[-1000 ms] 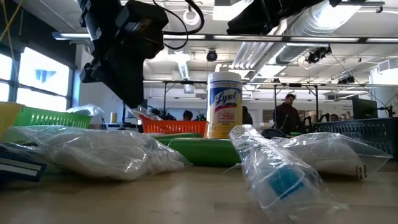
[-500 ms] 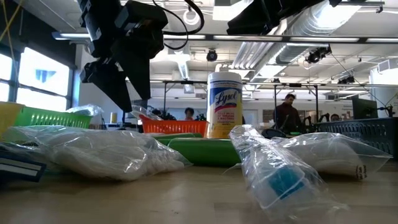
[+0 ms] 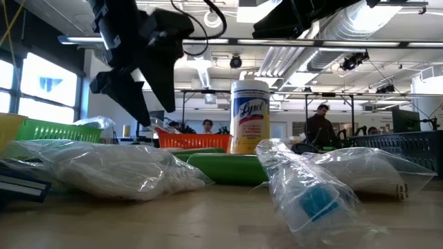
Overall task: Pick & Place Travel size toiletries
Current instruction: Put the green shampoo into the top black bin
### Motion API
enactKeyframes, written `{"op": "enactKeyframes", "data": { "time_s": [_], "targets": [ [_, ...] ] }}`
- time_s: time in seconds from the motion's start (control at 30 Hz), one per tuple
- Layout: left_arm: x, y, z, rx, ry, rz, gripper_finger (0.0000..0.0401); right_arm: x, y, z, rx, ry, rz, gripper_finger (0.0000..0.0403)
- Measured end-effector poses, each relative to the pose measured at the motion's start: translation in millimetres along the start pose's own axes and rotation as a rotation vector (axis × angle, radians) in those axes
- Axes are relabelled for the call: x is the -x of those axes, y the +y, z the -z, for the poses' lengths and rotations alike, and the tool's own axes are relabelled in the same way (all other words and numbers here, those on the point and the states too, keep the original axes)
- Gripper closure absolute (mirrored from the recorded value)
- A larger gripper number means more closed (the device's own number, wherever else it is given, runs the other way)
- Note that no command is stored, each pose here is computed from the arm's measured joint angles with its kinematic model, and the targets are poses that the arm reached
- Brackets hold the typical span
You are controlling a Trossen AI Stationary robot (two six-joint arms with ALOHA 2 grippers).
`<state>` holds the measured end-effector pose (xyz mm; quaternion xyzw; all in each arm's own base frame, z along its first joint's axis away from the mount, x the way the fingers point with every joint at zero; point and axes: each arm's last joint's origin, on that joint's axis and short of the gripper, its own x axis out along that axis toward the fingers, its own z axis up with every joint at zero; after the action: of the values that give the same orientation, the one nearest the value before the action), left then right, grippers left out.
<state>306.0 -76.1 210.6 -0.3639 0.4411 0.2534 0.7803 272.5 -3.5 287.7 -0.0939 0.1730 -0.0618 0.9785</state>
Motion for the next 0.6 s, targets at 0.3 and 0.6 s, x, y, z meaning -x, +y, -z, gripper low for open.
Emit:
{"op": "enactKeyframes", "data": {
  "time_s": [0.3,0.6],
  "targets": [
    [-19,-2,4,0.006,0.031,-0.02,0.013,0,0,2,0.001,0.016,-0.003,0.016],
    [-41,0,11,0.046,0.086,-0.07,0.013,0,0,2,0.002,0.025,-0.005,0.016]
  ]
}}
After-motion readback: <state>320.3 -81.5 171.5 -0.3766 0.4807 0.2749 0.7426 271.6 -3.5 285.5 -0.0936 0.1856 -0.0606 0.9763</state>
